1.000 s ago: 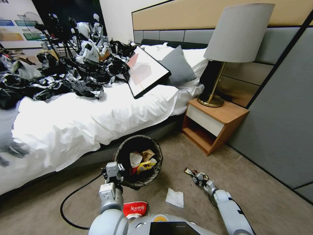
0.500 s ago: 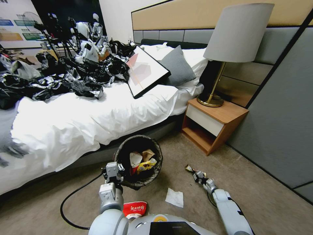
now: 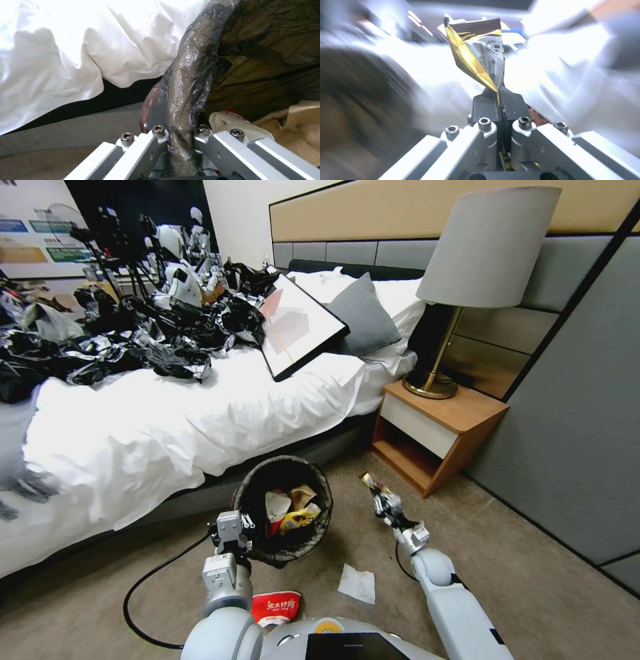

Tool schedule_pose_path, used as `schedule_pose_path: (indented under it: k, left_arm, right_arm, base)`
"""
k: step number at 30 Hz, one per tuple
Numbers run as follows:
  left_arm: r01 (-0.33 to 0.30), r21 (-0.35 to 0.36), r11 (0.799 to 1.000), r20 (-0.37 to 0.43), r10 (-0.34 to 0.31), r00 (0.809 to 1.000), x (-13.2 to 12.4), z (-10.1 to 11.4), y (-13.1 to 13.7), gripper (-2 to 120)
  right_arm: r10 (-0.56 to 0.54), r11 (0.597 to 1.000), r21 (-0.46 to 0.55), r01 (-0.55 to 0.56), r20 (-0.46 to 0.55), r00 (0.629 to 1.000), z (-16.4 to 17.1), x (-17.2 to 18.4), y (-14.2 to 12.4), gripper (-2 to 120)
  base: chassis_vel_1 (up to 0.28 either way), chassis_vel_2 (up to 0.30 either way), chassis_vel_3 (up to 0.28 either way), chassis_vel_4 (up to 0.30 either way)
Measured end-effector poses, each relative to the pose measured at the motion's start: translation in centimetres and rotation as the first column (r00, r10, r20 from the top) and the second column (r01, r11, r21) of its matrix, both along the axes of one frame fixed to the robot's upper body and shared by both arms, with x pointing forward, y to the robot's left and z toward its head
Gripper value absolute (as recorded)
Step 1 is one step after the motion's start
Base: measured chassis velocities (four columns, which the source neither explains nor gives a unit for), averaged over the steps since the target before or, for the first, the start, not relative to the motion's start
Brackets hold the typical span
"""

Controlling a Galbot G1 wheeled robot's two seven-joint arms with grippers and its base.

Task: Pick up the trash bin, then pick up the garbage from the floor and place it into the trash bin.

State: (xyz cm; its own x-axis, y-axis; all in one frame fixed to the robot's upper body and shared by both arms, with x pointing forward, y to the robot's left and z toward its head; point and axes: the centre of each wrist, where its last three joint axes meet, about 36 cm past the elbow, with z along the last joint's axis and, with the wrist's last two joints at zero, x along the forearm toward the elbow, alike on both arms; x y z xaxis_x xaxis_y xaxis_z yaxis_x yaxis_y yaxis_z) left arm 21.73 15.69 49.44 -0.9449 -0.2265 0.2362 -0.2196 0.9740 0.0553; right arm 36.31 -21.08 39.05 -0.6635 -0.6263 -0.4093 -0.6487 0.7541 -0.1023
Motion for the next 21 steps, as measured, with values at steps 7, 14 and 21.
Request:
schedule_pose_path:
  k: [7,14,21]
  left_arm:
    - [0.0,0.0,1.0,0.0,0.0,1.0,0.0,0.0,0.0,0]
    - [0.0,0.0,1.0,0.0,0.0,1.0,0.0,0.0,0.0,0]
    - [0.0,0.0,1.0,0.0,0.0,1.0,0.0,0.0,0.0,0]
  right_arm:
    - [0.198,0.979,0.052,-0.2,0.026,0.98,3.9,-2.7,4.6,0]
    - [0.281,0.96,0.021,-0.281,-0.033,0.959,2.8,-4.3,7.1,0]
    - [0.29,0.957,-0.001,-0.291,-0.088,0.953,0.3,-4.3,8.7,0]
  base:
    - [0.0,0.0,0.0,0.0]
    - [0.0,0.0,0.0,0.0]
    - [0.0,0.0,0.0,0.0]
